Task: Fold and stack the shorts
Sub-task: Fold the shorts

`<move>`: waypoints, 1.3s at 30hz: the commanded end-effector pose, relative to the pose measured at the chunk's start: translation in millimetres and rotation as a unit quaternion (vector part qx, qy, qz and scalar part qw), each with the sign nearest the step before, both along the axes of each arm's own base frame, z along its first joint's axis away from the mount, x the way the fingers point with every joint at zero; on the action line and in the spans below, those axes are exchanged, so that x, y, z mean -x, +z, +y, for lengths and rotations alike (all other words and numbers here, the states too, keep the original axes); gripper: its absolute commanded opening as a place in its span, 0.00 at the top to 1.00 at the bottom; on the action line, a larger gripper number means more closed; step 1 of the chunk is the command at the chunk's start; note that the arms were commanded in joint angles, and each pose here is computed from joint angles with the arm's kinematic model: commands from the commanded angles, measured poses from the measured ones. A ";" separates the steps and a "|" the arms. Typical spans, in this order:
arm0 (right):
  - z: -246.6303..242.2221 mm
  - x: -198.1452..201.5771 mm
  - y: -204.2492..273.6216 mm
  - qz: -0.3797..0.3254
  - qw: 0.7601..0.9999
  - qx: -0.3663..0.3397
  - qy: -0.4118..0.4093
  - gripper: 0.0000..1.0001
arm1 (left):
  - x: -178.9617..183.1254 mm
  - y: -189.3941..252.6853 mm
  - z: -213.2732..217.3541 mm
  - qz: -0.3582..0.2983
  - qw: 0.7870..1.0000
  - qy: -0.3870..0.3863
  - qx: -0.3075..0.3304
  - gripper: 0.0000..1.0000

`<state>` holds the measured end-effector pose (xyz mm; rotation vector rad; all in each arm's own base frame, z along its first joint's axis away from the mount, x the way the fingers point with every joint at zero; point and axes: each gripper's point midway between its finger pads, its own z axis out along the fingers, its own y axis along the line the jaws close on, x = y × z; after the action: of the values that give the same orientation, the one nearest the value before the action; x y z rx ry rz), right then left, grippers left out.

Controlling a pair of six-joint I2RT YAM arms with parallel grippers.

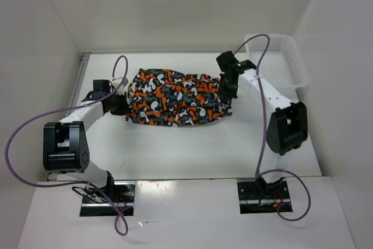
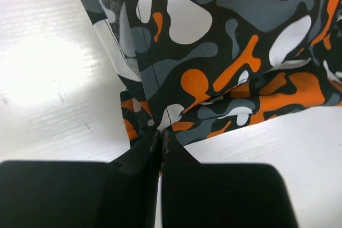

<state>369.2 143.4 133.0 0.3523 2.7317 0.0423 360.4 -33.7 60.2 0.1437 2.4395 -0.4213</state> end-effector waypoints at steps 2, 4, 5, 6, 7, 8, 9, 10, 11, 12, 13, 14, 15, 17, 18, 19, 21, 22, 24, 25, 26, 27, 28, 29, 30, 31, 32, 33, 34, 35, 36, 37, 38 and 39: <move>38.6 1.6 24.1 -0.088 0.988 -0.121 0.039 1.00 | 12.2 10.7 1.8 0.002 1.000 0.003 -0.009 0.93; 38.2 6.9 23.3 -0.088 0.987 -0.123 0.048 1.00 | 9.6 24.3 2.0 -0.012 1.000 0.004 -0.010 0.35; 40.0 5.8 24.4 -0.091 0.986 -0.126 0.056 1.00 | 9.6 25.2 5.8 -0.008 1.000 0.011 -0.019 0.17; 40.8 2.9 32.2 -0.099 0.985 -0.126 0.061 1.00 | 5.8 33.6 6.1 -0.020 1.000 0.011 -0.020 0.12; 41.4 0.3 37.2 -0.106 0.984 -0.125 0.068 1.00 | 4.7 38.8 8.0 -0.024 0.999 0.014 -0.025 0.08; 41.4 -0.7 37.0 -0.104 0.984 -0.122 0.071 1.00 | 2.2 42.2 8.2 -0.029 0.999 0.014 -0.025 0.10; 42.6 -3.4 45.0 -0.111 0.983 -0.124 0.072 1.00 | -1.1 43.7 8.5 -0.030 0.999 0.014 -0.025 0.13; 44.3 -4.6 49.1 -0.116 0.982 -0.126 0.081 1.00 | -3.6 45.2 8.7 -0.037 0.999 0.015 -0.026 0.16; 44.6 -6.2 55.3 -0.121 0.981 -0.126 0.086 1.00 | -6.5 44.0 6.9 -0.034 0.999 0.011 -0.021 0.21; 44.8 -6.9 51.7 -0.117 0.982 -0.124 0.085 1.00 | -11.4 39.7 7.3 -0.030 0.999 0.011 -0.020 0.21; 45.5 -8.5 55.1 -0.121 0.981 -0.126 0.086 1.00 | -13.7 36.6 7.5 -0.026 0.999 0.010 -0.020 0.21; 45.2 -8.5 55.0 -0.122 0.981 -0.123 0.090 1.00 | -13.2 31.2 5.7 -0.018 1.000 0.007 -0.015 0.21; 46.5 -7.7 55.2 -0.121 0.980 -0.127 0.092 1.00 | -12.4 21.1 5.6 -0.003 1.000 0.007 -0.014 0.21; 45.7 -5.6 50.6 -0.115 0.981 -0.125 0.092 1.00 | -15.9 13.2 5.9 0.001 1.000 0.007 -0.014 0.21; 45.4 -5.0 54.2 -0.119 0.980 -0.127 0.092 1.00 | -14.5 6.9 5.8 0.006 1.000 0.007 -0.013 0.23; 44.5 -2.8 49.7 -0.113 0.981 -0.125 0.091 1.00 | -14.1 3.6 5.8 0.011 1.000 0.007 -0.013 0.29; 43.8 -1.0 42.9 -0.108 0.982 -0.123 0.091 1.00 | -16.9 -1.6 2.0 0.011 1.000 -0.001 -0.003 0.43; 43.8 -1.0 42.9 -0.108 0.982 -0.123 0.091 1.00 | -16.4 -4.8 1.9 0.016 1.000 -0.001 -0.003 0.50; 42.4 2.2 38.4 -0.105 0.983 -0.122 0.091 1.00 | -18.1 -7.3 -5.1 0.018 1.000 -0.008 -0.012 0.53; 42.4 2.2 38.4 -0.105 0.983 -0.122 0.091 1.00 | -17.6 -10.5 -5.1 0.023 1.000 -0.009 -0.012 0.48; 41.6 4.3 34.5 -0.100 0.983 -0.121 0.090 1.00 | -17.3 -11.1 -7.9 0.023 1.000 -0.012 -0.016 0.41; 42.3 2.4 35.5 -0.105 0.983 -0.122 0.091 1.00 | -16.5 -15.4 -8.0 0.029 0.999 -0.012 -0.016 0.37; 42.3 2.4 35.5 -0.105 0.983 -0.122 0.091 1.00 | -16.2 -17.2 -8.0 0.028 0.999 -0.012 -0.016 0.37; 42.3 2.4 35.5 -0.105 0.983 -0.122 0.091 1.00 | -15.4 -21.0 -8.1 0.033 0.999 -0.012 -0.016 0.39; 42.3 2.4 35.5 -0.105 0.983 -0.122 0.091 1.00 | -15.4 -21.0 -8.1 0.033 0.999 -0.012 -0.016 0.46; 42.3 2.4 35.5 -0.105 0.983 -0.122 0.091 1.00 | -15.6 -21.4 -6.5 0.033 0.999 -0.009 -0.019 0.62; 42.3 2.4 35.5 -0.105 0.983 -0.122 0.091 1.00 | -16.3 -18.2 -6.5 0.029 0.999 -0.009 -0.020 0.72; 42.3 2.4 35.5 -0.105 0.983 -0.122 0.091 1.00 | -15.3 -16.5 -4.3 0.029 0.999 -0.005 -0.025 0.81; 41.6 4.2 32.1 -0.100 0.983 -0.121 0.090 1.00 | -14.6 -11.4 -2.7 0.025 0.999 -0.002 -0.029 0.98; 41.6 4.2 32.1 -0.100 0.983 -0.121 0.090 1.00 | -18.6 -4.5 -2.5 0.015 0.999 -0.002 -0.030 1.00; 41.6 4.2 32.1 -0.100 0.983 -0.121 0.090 1.00 | -20.7 -0.4 -2.5 0.014 0.999 -0.002 -0.030 1.00; 41.4 4.7 35.6 -0.105 0.983 -0.122 0.091 1.00 | -22.7 7.2 -2.4 0.006 1.000 -0.002 -0.030 1.00; 40.6 6.5 34.6 -0.100 0.983 -0.121 0.090 1.00 | -23.3 15.3 -2.3 0.000 1.000 -0.001 -0.030 1.00; 41.6 4.2 39.1 -0.106 0.983 -0.122 0.091 1.00 | -30.9 29.1 -4.3 -0.018 0.999 -0.005 -0.026 1.00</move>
<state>360.7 179.1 152.0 0.1858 2.6124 0.4005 367.9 -38.5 42.3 0.1574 2.5414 -0.3787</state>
